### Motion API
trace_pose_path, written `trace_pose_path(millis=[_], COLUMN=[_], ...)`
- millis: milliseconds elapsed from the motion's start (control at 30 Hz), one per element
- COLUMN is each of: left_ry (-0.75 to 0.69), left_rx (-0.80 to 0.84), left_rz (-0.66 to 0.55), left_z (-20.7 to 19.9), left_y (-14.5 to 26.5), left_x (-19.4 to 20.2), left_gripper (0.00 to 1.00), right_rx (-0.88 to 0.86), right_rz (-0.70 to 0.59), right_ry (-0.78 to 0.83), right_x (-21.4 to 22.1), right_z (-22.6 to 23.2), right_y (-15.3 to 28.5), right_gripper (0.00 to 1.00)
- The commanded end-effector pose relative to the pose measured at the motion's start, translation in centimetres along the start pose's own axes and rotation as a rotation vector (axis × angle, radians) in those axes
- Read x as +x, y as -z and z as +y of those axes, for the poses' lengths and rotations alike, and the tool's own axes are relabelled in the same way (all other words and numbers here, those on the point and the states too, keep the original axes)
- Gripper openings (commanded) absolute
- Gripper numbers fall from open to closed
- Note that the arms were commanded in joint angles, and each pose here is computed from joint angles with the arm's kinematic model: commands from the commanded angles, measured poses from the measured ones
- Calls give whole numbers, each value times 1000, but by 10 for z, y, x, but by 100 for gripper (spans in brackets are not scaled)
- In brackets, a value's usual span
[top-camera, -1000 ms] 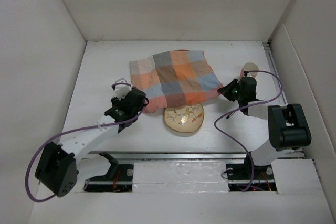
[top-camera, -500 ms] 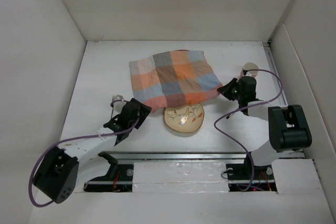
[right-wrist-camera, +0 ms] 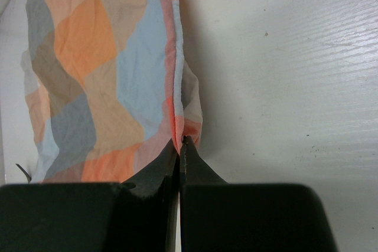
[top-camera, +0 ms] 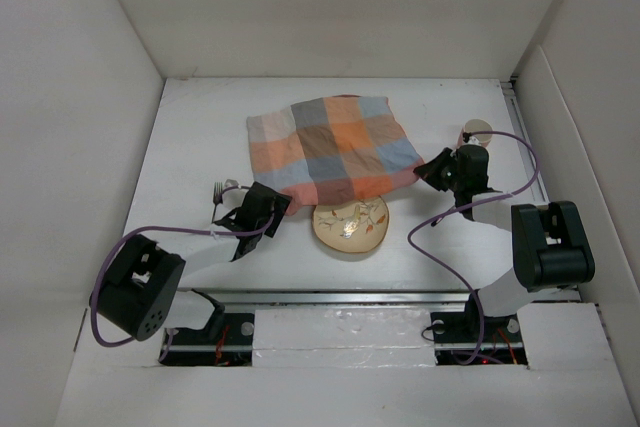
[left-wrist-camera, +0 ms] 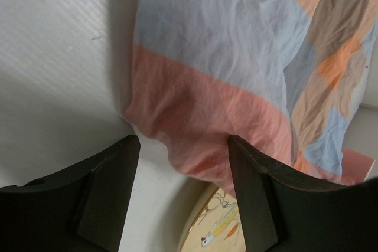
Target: Set the dinner table for one person
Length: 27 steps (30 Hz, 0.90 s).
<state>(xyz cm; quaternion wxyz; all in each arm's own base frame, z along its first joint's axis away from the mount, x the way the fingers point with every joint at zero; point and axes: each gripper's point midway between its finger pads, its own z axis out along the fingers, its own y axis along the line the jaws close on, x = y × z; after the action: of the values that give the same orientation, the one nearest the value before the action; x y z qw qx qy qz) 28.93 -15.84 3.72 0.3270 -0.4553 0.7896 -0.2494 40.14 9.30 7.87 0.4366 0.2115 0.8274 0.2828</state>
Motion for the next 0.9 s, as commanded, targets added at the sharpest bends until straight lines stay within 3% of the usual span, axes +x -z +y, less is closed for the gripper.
trace_pose_path(millis=[0,167,233,267,333,367,467,567,633,667,700,767,800,867], left_ry=[6,2,1,-7,-16,-18,-20,-56,-115,-137,-141,-243,-286,-335], left_rx=[-10,-10,-9,-3,6,1,52,181,292,308,407,414,475,493], left_rz=[-21,-29,-43,-49,-58,-55,-111,-230,-327,-363,-427,-484,-543,-564], left_z=[-5,-8,-7,-8,-8,-8,-23,-75,-137,-155,-208,-241,-300,-317], left_y=[-11,-23,-28,-29,-32,-31,-19,8,39,49,81,97,135,149], left_x=[-3,-1,-7,-10,-21,-24,-53,-101,-138,-156,-181,-201,-227,-233], left_gripper=[61,60,48,24,4,0,0,0,0,0,0,0,0,0], right_rx=[-69,-74,-74,-75,-80,-84,-97,-161,-197,-257,-295,-323,-371,-383], right_rz=[-70,-69,-69,-68,-68,-72,-85,-125,-152,-221,-246,-267,-351,-385], right_ry=[45,49,49,52,53,55,61,77,81,104,126,166,230,261], right_x=[-24,-24,-24,-24,-24,-26,-32,-57,-80,-116,-127,-152,-194,-208], right_z=[24,25,25,25,27,29,35,67,92,126,151,187,243,257], right_y=[3,3,3,3,3,5,7,12,20,31,38,56,90,103], right_gripper=[0,0,0,0,0,0,0,0,0,0,0,0,0,0])
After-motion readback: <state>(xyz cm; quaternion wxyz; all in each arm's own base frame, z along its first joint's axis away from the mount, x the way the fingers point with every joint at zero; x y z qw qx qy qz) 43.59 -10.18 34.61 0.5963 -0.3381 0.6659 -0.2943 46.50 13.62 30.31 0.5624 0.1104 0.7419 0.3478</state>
